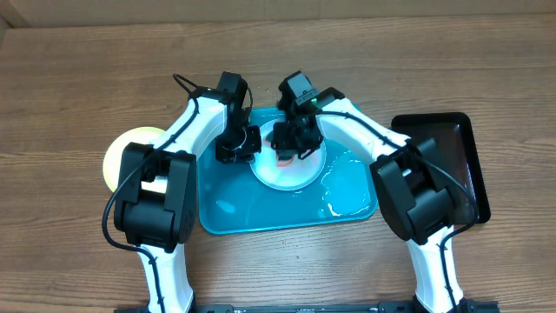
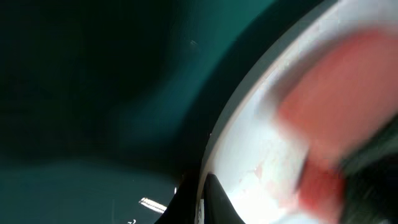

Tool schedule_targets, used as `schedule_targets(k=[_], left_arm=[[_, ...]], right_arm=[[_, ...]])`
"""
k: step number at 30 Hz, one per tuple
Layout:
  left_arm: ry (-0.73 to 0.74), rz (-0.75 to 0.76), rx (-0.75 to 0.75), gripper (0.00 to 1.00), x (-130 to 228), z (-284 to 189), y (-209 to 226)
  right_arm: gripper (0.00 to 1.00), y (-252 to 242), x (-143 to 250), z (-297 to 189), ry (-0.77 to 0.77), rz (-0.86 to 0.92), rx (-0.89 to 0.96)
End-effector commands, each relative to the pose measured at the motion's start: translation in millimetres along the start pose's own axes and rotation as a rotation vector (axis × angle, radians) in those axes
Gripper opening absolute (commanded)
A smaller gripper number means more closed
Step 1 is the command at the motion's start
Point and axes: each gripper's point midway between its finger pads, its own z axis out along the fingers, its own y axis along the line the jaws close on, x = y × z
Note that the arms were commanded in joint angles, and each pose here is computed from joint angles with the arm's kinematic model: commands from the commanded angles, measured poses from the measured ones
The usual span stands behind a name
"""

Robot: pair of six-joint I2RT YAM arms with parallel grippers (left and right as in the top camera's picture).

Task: Clean dirty plates on tray and stack at the side

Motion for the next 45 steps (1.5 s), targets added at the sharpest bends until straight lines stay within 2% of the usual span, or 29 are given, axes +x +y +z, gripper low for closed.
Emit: schedule_targets(k=[1, 4, 7, 11, 19, 23, 27, 33, 38, 45], left_arm=[[0.110, -0.012, -0.121, 0.04, 24, 38, 31], [0.111, -0.011, -0.122, 0.04, 24, 38, 31], [0.110, -0.012, -0.125, 0.04, 24, 38, 32], [0.102, -0.009, -0.148, 0.04, 23, 38, 35], [0.054, 0.016, -0.152, 0.04, 15, 24, 32], [-0.059, 0.065, -0.128, 0.04, 2, -13, 20], [-0.161, 0.119, -0.124, 0.04, -2, -51, 11], [-0.341, 0.161, -0.218, 0.04, -2, -111, 7], [-0.489, 0.201, -0.333, 0.04, 1, -152, 2], [-0.689, 0.256, -0.619, 0.04, 10, -196, -7]], right_arm=[[0.04, -21, 47, 26, 0.193, 0.066, 0.035], [0.04, -49, 45, 4, 0.166, 0.090, 0.165], [0.04, -72, 34, -30, 0.085, 0.104, 0.298], [0.04, -81, 18, -90, -0.063, 0.104, 0.378], [0.04, -62, 6, -228, -0.415, 0.119, 0.293], [0.04, -72, 15, -298, -0.588, 0.168, 0.261], [0.04, -81, 27, -341, -0.694, 0.208, 0.231], [0.04, -84, 46, -386, -0.803, 0.240, 0.141], [0.04, -90, 52, -398, -0.840, 0.258, 0.147], [0.04, -90, 52, -398, -0.840, 0.255, 0.149]])
